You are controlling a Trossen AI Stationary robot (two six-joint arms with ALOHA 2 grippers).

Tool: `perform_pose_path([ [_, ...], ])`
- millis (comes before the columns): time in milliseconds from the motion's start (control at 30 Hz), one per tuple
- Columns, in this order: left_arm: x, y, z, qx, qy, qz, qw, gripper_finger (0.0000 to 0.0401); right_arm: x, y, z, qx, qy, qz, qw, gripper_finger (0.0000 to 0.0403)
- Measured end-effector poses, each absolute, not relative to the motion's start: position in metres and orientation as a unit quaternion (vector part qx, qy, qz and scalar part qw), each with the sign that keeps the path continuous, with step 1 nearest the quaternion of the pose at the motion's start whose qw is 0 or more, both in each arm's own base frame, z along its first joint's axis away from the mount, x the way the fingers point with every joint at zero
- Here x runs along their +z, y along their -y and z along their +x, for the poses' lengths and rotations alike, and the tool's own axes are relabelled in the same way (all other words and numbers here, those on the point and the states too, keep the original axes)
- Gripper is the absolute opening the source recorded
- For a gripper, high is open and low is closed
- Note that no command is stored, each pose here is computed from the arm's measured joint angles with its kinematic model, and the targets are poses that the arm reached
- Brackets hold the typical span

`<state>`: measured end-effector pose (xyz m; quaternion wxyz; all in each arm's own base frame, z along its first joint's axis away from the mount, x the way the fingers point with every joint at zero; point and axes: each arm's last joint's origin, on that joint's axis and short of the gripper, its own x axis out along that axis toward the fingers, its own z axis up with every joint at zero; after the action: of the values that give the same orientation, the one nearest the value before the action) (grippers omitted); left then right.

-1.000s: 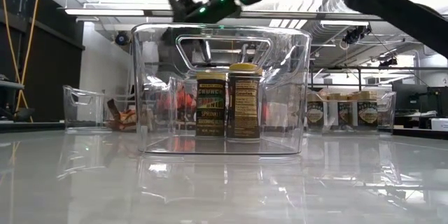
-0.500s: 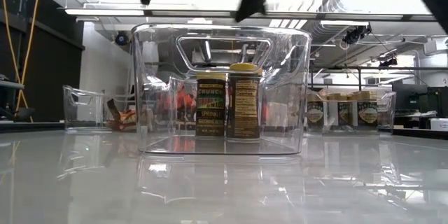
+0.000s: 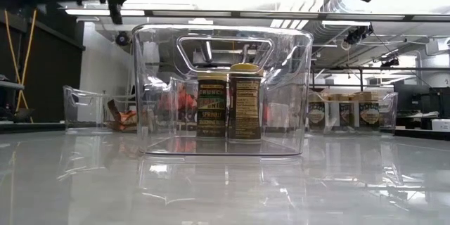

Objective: Sort spices by type
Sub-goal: Return to Home Position

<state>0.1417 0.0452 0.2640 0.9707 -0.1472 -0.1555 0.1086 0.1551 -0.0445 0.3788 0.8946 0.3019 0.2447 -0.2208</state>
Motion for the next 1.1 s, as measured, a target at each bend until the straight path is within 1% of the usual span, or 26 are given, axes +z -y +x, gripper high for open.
perform_pose_path([
  [67,0.252,-0.044,0.140,0.116,0.176,-0.163,0.964,0.0000,0.370,0.036,0.145,-0.214,-0.188,0.334,0.898,0.0000],
  [167,0.235,-0.040,0.139,0.102,0.182,-0.192,0.959,0.0000,0.363,0.029,0.138,-0.211,-0.128,0.361,0.899,0.0000],
  [233,0.227,-0.037,0.138,0.092,0.188,-0.209,0.955,0.0000,0.361,0.028,0.136,-0.213,-0.106,0.365,0.900,0.0000],
  [367,0.213,-0.027,0.133,0.077,0.197,-0.230,0.950,0.0000,0.362,0.028,0.139,-0.217,-0.094,0.367,0.900,0.0000],
  [533,0.201,-0.012,0.127,0.052,0.190,-0.246,0.949,0.0000,0.361,0.028,0.144,-0.218,-0.098,0.373,0.896,0.0000],
  [700,0.195,-0.006,0.125,0.061,0.156,-0.228,0.959,0.0000,0.361,0.028,0.144,-0.210,-0.097,0.403,0.885,0.0000],
  [800,0.194,-0.006,0.122,0.060,0.151,-0.231,0.959,0.0000,0.360,0.027,0.142,-0.206,-0.103,0.404,0.885,0.0000],
  [933,0.196,-0.005,0.119,0.051,0.155,-0.223,0.961,0.0000,0.354,0.026,0.138,-0.209,-0.138,0.395,0.884,0.0000],
  [1100,0.198,-0.005,0.118,0.048,0.163,-0.227,0.959,0.0000,0.343,0.021,0.132,-0.199,-0.219,0.360,0.885,0.0000],
])
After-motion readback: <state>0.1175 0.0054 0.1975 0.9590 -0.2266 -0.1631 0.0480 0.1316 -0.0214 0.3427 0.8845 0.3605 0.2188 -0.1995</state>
